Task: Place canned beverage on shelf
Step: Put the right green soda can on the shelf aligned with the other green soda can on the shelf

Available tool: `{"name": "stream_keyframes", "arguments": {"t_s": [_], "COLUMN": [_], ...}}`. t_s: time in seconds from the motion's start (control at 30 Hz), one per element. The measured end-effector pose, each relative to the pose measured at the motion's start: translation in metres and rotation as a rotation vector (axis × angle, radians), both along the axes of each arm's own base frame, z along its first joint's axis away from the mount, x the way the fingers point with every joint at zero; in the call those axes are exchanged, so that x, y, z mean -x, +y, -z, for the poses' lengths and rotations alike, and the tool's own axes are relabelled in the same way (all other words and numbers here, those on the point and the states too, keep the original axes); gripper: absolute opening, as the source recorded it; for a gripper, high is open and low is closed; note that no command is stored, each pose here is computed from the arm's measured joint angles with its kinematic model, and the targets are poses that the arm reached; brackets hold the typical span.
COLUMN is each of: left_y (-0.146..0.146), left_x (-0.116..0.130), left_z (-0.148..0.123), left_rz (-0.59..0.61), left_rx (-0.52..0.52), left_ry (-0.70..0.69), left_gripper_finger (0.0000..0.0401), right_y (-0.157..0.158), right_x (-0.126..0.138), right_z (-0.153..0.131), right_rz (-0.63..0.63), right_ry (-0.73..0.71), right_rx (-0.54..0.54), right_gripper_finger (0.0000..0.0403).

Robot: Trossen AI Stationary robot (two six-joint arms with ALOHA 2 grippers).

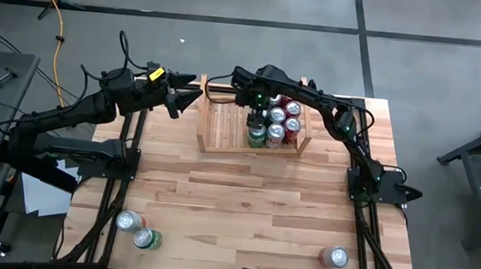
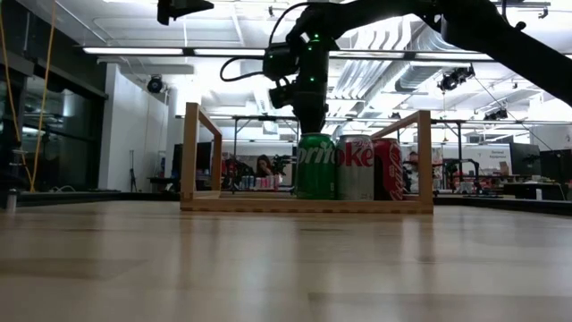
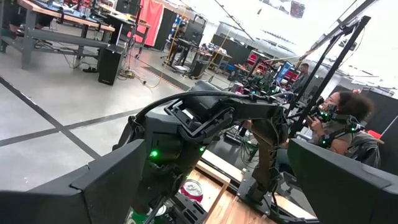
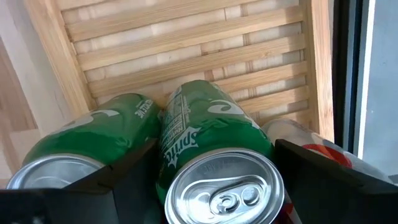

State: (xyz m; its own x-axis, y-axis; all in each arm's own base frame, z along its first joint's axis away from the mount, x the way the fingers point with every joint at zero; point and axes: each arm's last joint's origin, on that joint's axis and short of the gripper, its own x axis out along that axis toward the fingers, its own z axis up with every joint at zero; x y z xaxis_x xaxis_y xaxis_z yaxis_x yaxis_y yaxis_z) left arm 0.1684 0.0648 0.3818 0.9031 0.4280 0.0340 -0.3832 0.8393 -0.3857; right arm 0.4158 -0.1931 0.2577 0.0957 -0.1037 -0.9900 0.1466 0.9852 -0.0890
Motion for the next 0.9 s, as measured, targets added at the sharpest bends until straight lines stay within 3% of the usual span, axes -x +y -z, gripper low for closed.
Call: {"name": "stream_keyframes", "arguments": {"t_s": [0.9], "left_y": [0.0000], "left_x": [0.0000], "left_z": [0.0000], "left_rz": [0.000], "left_rx": [-0.002], "left_ry": [0.001], "left_gripper_finger": [0.0383], "right_y": [0.0014], "right_x": [0.0030], "right_z": [-0.0005], "right_rz": [0.022], "right_ry": [0.024], "right_rx": [-0.016], "right_gripper_finger": [0.0299]}}
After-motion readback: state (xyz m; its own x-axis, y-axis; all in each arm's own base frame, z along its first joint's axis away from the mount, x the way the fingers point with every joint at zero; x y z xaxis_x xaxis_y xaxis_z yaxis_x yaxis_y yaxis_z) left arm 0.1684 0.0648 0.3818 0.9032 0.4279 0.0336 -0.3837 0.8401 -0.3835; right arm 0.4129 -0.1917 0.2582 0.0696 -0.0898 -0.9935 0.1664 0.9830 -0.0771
